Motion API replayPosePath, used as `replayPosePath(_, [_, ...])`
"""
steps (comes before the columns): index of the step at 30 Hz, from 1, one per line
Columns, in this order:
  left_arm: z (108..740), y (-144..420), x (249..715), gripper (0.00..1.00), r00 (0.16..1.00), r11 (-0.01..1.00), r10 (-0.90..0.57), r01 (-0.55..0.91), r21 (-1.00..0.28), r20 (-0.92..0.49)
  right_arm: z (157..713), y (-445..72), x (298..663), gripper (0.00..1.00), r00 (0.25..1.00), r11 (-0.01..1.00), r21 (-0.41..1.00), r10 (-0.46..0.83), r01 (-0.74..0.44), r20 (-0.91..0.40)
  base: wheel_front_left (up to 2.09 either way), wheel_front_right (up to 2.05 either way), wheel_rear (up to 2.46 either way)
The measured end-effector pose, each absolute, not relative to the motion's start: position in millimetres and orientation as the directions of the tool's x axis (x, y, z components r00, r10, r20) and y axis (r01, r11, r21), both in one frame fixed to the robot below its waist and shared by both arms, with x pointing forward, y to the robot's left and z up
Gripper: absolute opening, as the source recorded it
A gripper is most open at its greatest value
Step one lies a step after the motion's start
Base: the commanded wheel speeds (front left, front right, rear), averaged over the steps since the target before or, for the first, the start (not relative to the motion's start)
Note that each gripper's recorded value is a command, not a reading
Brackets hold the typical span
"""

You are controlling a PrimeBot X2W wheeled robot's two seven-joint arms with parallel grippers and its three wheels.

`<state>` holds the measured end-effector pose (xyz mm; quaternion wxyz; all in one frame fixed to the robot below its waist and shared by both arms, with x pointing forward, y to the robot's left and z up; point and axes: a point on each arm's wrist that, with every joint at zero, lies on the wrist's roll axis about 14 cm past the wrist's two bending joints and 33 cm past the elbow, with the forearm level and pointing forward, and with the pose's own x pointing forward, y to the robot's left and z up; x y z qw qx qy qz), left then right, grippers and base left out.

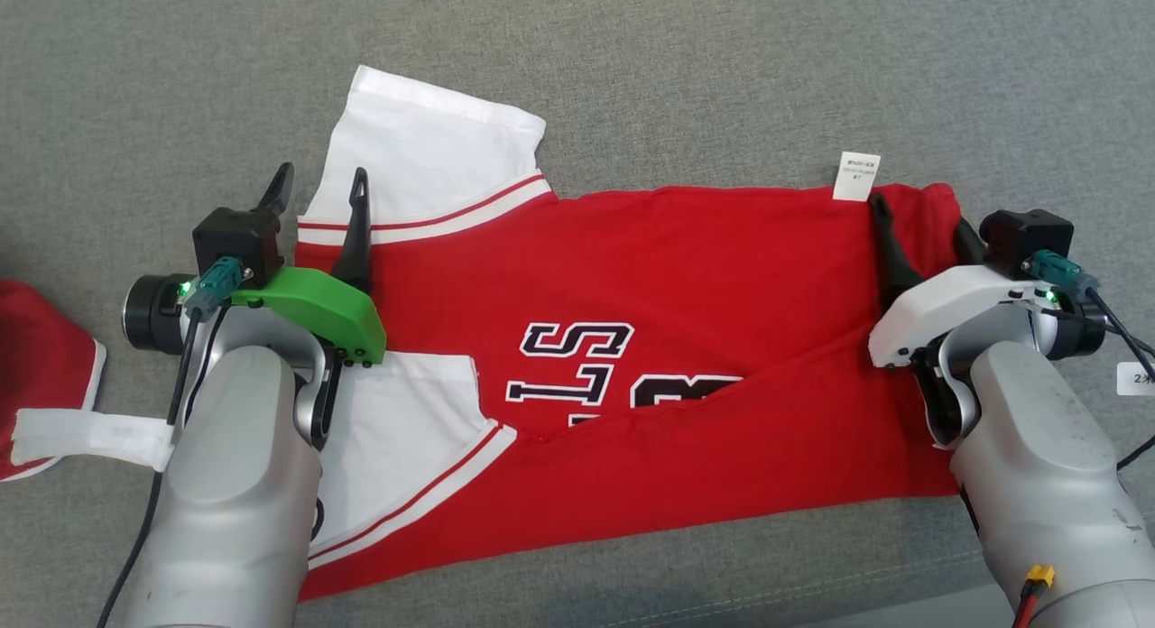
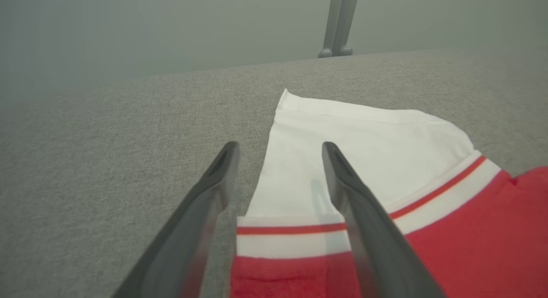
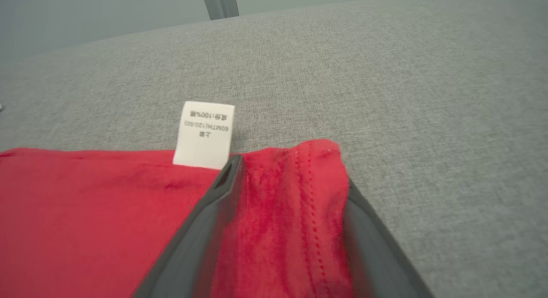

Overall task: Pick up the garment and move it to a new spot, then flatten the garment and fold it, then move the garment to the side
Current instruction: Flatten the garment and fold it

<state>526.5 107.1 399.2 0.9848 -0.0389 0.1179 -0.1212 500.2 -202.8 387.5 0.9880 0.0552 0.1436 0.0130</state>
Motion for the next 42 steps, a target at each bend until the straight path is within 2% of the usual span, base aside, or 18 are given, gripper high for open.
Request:
replayPosePath(1, [399.0,107.5,527.5,1.00,0.943,0.968,-0.247,0.229,-0.105,-0.223,387.1,-202.2,500.4,0.00,0.958,0.993,0.115,0.043,-0.011,-0.282,0.00,0.00,0.00])
replayPosePath(7, [400.3,104.0,544.7,1.00,0.935,0.963,-0.269,0.257,-0.080,-0.232,384.9,-200.6,500.3,0.00,0.958,0.993,0.118,0.050,-0.017,-0.282,0.00,0.00,0.00])
replayPosePath(19, [389.7,79.0,588.8,1.00,0.863,0.943,-0.329,0.319,-0.089,-0.383,376.3,-191.2,502.5,0.00,0.955,0.991,0.125,0.079,-0.044,-0.287,0.00,0.00,0.00])
replayPosePath(31, [365.3,80.1,594.9,1.00,0.800,0.943,-0.328,0.310,-0.124,-0.502,378.1,-184.8,500.4,0.00,0.954,0.989,0.133,0.097,-0.061,-0.284,0.00,0.00,0.00])
replayPosePath(39, [356.5,77.9,601.0,1.00,0.775,0.939,-0.341,0.310,-0.151,-0.532,374.9,-184.0,500.5,0.00,0.951,0.988,0.138,0.104,-0.065,-0.291,0.00,0.00,0.00])
replayPosePath(40, [355.5,77.8,601.3,0.87,0.775,0.938,-0.342,0.311,-0.152,-0.532,374.5,-184.0,500.6,0.00,0.951,0.988,0.138,0.104,-0.066,-0.291,0.00,0.00,0.00])
replayPosePath(41, [355.8,77.1,601.9,0.53,0.777,0.938,-0.344,0.306,-0.162,-0.527,374.0,-183.9,500.8,0.00,0.951,0.988,0.137,0.105,-0.067,-0.292,0.00,0.00,0.00])
replayPosePath(42, [356.8,76.9,602.6,0.00,0.782,0.938,-0.346,0.307,-0.164,-0.518,373.8,-183.7,501.0,0.00,0.951,0.988,0.138,0.106,-0.068,-0.292,0.00,0.00,0.00])
